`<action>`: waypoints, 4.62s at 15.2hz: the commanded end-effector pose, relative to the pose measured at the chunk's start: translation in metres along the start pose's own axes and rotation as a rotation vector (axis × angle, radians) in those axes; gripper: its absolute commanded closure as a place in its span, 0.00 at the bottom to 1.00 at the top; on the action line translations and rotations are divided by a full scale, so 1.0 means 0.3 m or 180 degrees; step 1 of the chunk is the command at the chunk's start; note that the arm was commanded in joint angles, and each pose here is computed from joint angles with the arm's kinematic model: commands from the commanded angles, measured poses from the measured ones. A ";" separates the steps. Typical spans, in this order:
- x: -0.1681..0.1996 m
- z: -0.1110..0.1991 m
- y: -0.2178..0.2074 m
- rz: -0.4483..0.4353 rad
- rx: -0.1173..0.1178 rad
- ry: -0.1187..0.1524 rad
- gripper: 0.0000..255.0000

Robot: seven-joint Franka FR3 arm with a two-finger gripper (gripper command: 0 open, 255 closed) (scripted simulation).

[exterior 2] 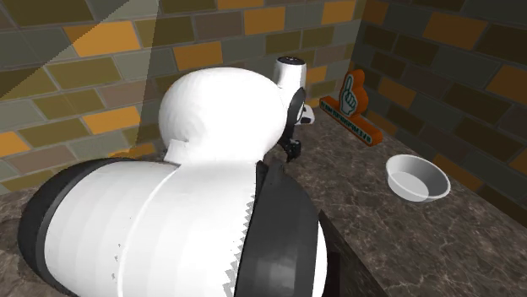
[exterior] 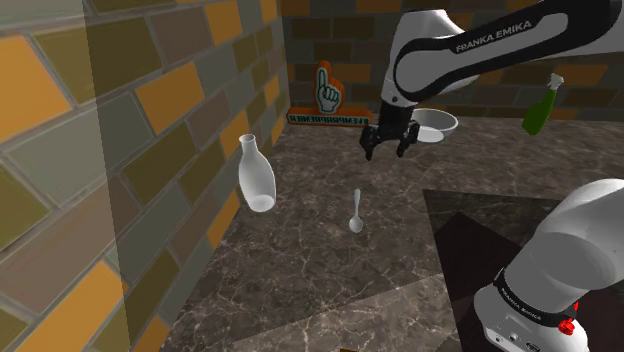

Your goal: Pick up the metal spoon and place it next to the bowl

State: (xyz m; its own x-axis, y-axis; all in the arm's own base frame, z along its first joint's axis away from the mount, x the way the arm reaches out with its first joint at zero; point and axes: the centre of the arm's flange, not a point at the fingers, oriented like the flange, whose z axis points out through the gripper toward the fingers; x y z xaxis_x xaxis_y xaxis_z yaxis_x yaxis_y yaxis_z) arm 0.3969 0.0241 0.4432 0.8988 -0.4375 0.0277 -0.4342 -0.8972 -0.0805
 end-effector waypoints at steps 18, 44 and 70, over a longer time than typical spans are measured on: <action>0.072 0.608 -0.097 0.1212 0.0292 -0.0397 0.00; 0.076 0.467 -0.109 0.1212 0.0292 -0.0397 1.00; 0.151 0.082 0.024 0.1212 0.0292 -0.0397 1.00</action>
State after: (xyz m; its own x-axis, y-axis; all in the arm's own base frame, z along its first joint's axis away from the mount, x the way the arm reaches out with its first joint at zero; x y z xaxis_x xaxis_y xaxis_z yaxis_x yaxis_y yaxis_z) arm 0.4367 0.0103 0.4196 0.6762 -0.7230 -0.1418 -0.7366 -0.6594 -0.1503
